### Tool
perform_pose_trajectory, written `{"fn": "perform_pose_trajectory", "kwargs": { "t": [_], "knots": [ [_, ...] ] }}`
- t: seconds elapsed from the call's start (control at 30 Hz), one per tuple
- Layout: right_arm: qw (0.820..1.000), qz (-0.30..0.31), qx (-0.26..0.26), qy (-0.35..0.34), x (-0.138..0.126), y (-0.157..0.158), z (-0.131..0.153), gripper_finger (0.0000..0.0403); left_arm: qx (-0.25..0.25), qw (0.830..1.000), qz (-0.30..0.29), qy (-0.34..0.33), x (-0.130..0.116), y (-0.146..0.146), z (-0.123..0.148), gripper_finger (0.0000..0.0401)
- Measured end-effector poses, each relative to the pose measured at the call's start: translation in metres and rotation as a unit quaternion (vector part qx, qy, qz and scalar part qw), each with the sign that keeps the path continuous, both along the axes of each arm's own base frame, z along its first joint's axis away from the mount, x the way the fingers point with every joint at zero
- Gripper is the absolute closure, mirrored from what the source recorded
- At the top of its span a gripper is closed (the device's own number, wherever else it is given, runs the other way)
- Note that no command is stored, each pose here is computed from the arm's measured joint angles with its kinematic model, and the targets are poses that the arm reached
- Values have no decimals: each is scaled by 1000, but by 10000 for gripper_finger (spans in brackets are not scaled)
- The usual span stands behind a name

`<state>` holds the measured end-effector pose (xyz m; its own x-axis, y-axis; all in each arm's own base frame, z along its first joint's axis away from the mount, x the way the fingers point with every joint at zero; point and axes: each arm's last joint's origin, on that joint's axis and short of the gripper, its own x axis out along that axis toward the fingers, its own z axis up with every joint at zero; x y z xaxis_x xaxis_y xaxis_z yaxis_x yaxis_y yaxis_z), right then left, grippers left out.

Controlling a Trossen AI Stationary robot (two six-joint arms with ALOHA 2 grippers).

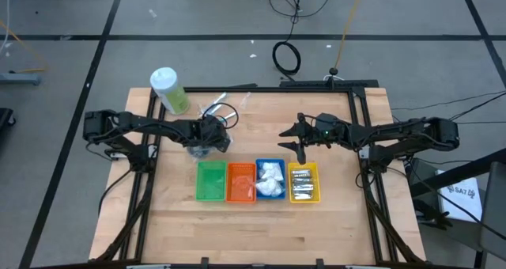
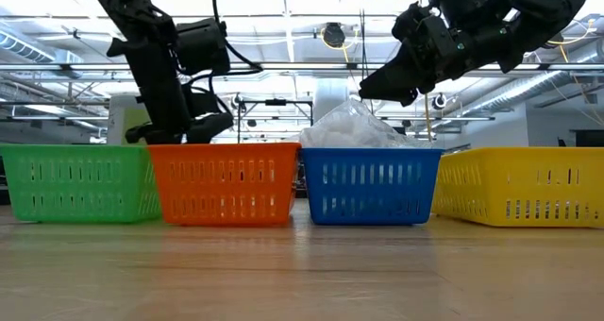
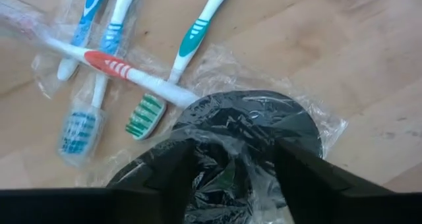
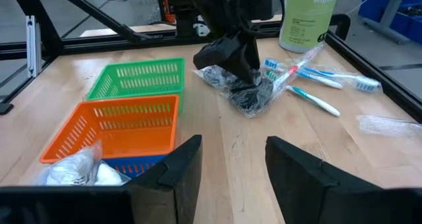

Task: Pick & Place Travel size toiletries
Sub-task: Put the black mirror into the orange basket

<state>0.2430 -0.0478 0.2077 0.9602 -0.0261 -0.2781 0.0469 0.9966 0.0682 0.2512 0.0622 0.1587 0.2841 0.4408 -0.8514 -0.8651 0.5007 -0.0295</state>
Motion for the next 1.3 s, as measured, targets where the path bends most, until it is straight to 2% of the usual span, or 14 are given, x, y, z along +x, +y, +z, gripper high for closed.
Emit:
{"fn": "perform_pose_trajectory", "kwargs": {
  "t": [0.23,0.43,0.53,0.7,1.03,1.17,1.3],
  "knots": [
    [1000,0,0,0,0,0,0,248,-4,1000,9,3,-1,1,-1,314],
    [1000,0,0,0,0,0,0,248,-4,1000,5,5,-1,1,-1,393],
    [1000,0,0,0,0,0,0,248,-2,1000,-3,7,-1,1,1,393],
    [1000,0,-2,0,0,0,0,248,-12,999,-52,-5,10,0,14,397],
    [1000,0,0,10,-1,0,-2,248,28,988,-142,-49,42,-14,64,400],
    [1000,-3,-1,12,-1,0,-2,248,41,976,-203,-72,53,-28,87,400],
    [1000,-26,-11,14,-1,-2,-2,248,27,951,-289,-105,63,-48,105,400]
  ]
}}
